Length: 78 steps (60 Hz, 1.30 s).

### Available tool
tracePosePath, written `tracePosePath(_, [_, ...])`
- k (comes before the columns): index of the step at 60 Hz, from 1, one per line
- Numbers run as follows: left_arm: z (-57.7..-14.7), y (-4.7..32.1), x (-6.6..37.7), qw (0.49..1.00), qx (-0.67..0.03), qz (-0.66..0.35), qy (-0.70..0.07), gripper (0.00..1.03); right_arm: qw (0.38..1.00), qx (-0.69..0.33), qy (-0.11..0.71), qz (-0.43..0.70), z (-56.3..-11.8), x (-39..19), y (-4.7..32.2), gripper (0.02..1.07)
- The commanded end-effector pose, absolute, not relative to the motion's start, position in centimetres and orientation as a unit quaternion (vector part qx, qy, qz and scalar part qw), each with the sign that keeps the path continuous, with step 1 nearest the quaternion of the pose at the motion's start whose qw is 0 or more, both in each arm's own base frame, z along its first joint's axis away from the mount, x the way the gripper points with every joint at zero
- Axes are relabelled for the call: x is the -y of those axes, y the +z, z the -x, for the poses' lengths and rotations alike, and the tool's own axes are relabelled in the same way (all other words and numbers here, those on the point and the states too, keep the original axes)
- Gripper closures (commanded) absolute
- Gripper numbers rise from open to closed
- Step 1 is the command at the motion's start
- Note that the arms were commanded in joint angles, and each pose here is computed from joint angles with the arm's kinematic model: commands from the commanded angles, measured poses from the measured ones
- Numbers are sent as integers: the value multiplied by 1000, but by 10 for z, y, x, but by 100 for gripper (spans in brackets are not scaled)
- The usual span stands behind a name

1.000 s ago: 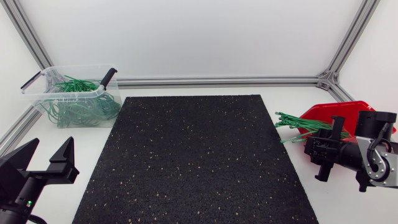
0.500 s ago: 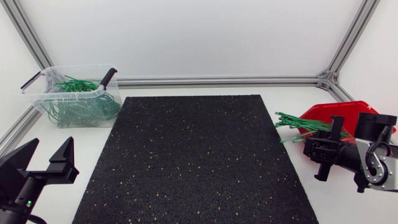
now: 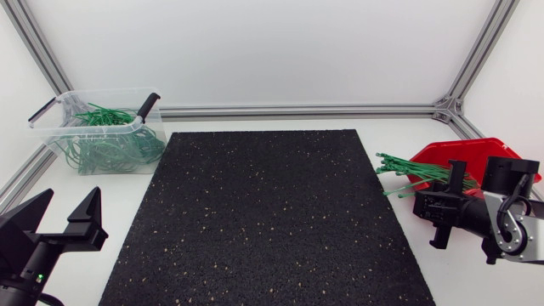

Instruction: Take a green cable tie from the red box, thread the tail through the head to close it, then place it in the transparent bin on the left.

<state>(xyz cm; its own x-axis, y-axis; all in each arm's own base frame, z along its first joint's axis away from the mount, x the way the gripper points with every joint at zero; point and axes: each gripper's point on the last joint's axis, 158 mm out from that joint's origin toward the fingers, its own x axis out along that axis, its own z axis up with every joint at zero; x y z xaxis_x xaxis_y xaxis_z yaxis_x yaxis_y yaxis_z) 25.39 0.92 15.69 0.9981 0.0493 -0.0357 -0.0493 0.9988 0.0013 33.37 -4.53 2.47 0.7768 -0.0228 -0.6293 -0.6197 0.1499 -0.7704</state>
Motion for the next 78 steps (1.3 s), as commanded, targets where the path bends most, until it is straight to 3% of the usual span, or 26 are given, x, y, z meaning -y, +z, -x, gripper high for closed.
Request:
tracePosePath(1, [-254,133,-9,999,-46,6,25,3,699,-259,218,630,-331,43,18,101])
tracePosePath(18, [-254,133,-8,999,-46,6,22,3,704,-255,211,629,-329,43,39,101])
tracePosePath(38, [-254,135,-7,999,-42,1,21,3,747,-266,230,564,-324,23,105,101])
tracePosePath(64, [-252,165,-13,999,-17,11,32,3,780,-252,300,488,-297,-49,180,101])
tracePosePath(78, [-259,169,-12,998,-51,33,31,3,785,-277,378,406,-264,-112,208,101])
